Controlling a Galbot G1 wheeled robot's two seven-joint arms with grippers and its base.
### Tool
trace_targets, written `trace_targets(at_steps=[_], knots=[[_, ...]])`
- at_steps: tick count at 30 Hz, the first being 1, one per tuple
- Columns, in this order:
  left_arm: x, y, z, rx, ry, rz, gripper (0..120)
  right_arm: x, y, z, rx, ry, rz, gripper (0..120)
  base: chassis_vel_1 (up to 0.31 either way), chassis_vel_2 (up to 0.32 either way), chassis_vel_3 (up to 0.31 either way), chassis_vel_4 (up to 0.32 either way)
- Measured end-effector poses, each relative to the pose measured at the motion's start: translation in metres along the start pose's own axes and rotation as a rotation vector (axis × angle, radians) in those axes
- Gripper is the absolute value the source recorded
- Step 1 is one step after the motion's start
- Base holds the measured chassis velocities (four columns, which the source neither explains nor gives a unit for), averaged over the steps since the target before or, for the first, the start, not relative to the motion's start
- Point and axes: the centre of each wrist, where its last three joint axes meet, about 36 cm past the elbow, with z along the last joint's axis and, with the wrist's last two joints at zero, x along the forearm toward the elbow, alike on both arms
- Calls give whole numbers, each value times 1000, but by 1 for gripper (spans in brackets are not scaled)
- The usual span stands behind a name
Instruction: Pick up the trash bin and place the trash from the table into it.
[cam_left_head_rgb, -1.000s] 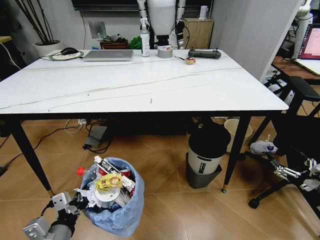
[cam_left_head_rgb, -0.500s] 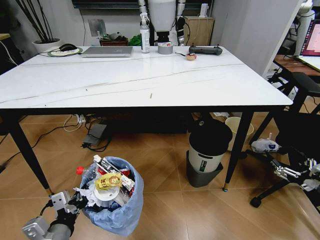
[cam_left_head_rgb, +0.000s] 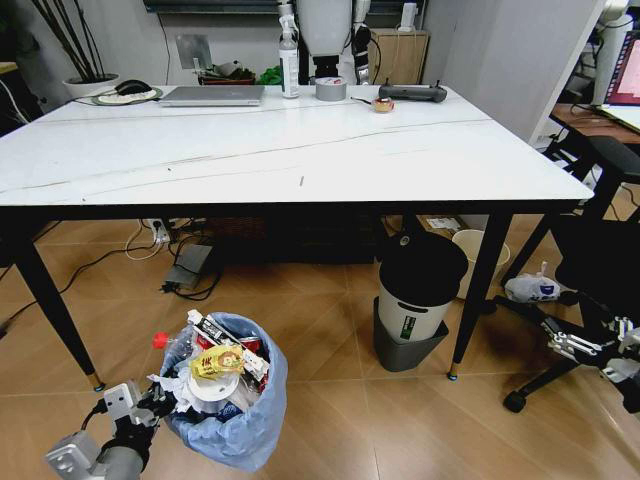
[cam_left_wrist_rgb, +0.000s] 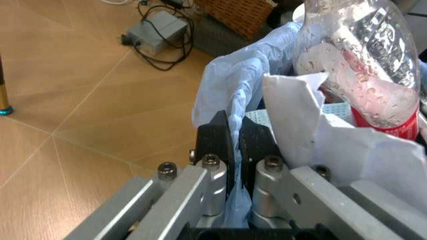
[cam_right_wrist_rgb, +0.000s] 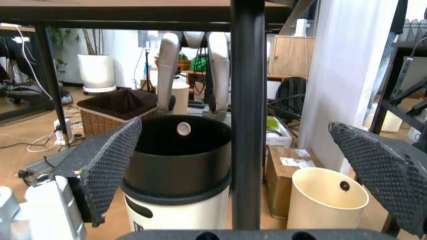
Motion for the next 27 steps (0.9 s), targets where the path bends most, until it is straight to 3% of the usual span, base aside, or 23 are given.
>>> trace_targets(at_steps=[27], knots=[[-10, 5, 14, 24, 25, -9, 0, 0, 0, 0, 0, 0, 0, 100, 0, 0, 0, 0]])
